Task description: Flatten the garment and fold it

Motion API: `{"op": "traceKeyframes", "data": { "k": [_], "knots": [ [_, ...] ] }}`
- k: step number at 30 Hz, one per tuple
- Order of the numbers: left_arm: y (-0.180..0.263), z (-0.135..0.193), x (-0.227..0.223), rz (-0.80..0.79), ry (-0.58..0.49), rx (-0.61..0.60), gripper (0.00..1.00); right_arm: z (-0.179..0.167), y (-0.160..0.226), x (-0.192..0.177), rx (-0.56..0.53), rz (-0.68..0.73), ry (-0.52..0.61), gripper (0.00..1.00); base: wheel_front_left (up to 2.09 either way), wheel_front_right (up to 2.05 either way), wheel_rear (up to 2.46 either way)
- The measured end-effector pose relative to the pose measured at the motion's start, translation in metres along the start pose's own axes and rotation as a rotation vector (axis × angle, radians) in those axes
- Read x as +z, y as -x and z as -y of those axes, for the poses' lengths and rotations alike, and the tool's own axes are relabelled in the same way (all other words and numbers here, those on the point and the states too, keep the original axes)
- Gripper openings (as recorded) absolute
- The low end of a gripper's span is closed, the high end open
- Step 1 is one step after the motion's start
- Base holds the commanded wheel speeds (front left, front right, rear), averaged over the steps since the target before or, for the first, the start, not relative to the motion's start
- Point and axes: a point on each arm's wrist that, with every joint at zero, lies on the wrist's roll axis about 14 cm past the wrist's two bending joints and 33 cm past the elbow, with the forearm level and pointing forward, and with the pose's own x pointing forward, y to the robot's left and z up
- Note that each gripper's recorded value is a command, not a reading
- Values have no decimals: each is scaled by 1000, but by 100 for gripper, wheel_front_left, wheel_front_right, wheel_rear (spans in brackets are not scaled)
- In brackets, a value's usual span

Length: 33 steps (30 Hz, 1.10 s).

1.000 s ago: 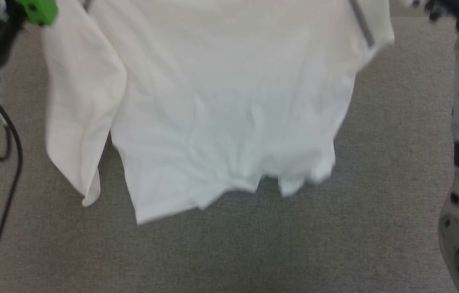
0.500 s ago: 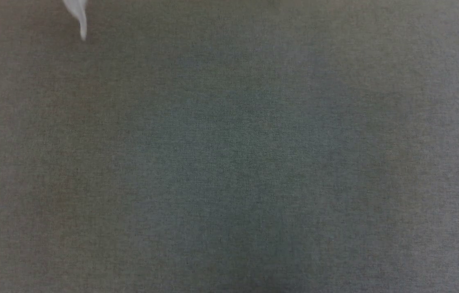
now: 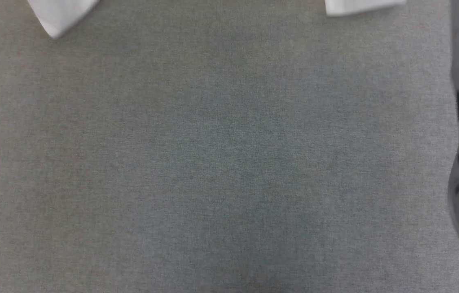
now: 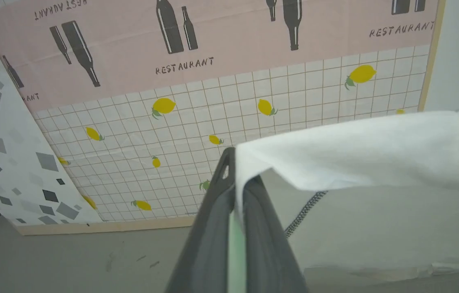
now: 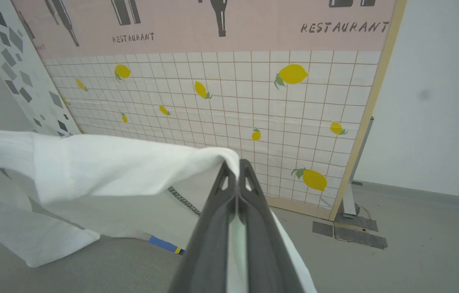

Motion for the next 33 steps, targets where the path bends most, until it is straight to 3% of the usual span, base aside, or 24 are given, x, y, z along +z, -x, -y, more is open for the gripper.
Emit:
{"op": "traceKeyframes", "data": {
  "k": [8, 16, 25, 33],
  "knots": [
    [62, 19, -53, -122, 118, -61, 0, -3, 61, -61, 44, -50, -119, 0, 0, 0, 0],
    [189, 60, -120, -357, 324, -68, 0, 5, 177, -154, -14, -275, -241, 0, 0, 0, 0],
    [317, 84, -162, -684, 484, 0, 0, 2, 281, -215, -79, -554, -250, 0, 0, 0, 0],
    [404, 94, -188, -994, 472, 16, 0, -11, 353, -253, -70, -810, -180, 0, 0, 0, 0]
  ]
}}
